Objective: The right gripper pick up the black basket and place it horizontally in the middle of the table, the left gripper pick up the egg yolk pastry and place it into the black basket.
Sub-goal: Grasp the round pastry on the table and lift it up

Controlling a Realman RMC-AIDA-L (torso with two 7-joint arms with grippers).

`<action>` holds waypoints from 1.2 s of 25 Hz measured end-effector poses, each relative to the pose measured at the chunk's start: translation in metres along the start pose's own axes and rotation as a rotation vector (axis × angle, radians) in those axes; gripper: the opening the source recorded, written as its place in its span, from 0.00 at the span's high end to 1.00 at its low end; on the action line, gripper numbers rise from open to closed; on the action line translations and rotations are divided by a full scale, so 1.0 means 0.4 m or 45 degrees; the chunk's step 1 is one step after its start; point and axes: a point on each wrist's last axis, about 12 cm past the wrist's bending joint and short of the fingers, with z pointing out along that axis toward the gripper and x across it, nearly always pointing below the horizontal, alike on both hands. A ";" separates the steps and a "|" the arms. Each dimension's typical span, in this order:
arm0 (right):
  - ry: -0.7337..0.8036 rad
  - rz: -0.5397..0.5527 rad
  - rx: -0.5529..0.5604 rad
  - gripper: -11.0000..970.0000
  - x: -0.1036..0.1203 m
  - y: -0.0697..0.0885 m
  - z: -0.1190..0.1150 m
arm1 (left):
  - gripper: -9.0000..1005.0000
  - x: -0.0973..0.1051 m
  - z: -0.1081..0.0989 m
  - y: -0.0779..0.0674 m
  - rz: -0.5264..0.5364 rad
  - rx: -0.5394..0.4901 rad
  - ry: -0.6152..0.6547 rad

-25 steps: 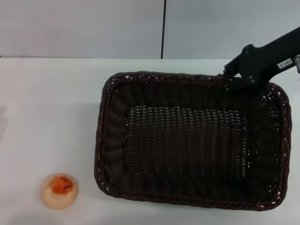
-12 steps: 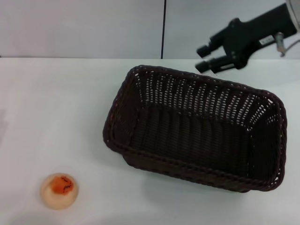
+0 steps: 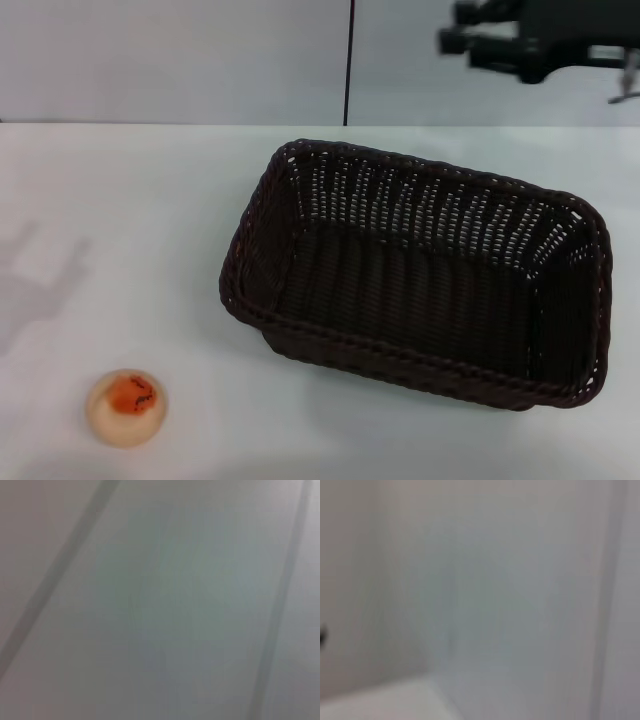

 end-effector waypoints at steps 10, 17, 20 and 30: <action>-0.555 0.273 0.401 0.58 0.162 0.051 -0.242 | 0.19 0.017 -0.014 0.012 -0.016 0.299 0.554; -0.895 0.351 0.668 0.59 0.219 0.080 -0.360 | 0.19 0.058 -0.037 0.003 -0.053 0.352 0.785; -0.935 0.352 0.728 0.59 0.230 0.084 -0.378 | 0.19 0.075 -0.030 -0.001 -0.073 0.382 0.850; -0.934 0.369 0.887 0.59 0.285 0.098 -0.382 | 0.24 0.105 -0.035 -0.010 -0.089 0.408 0.966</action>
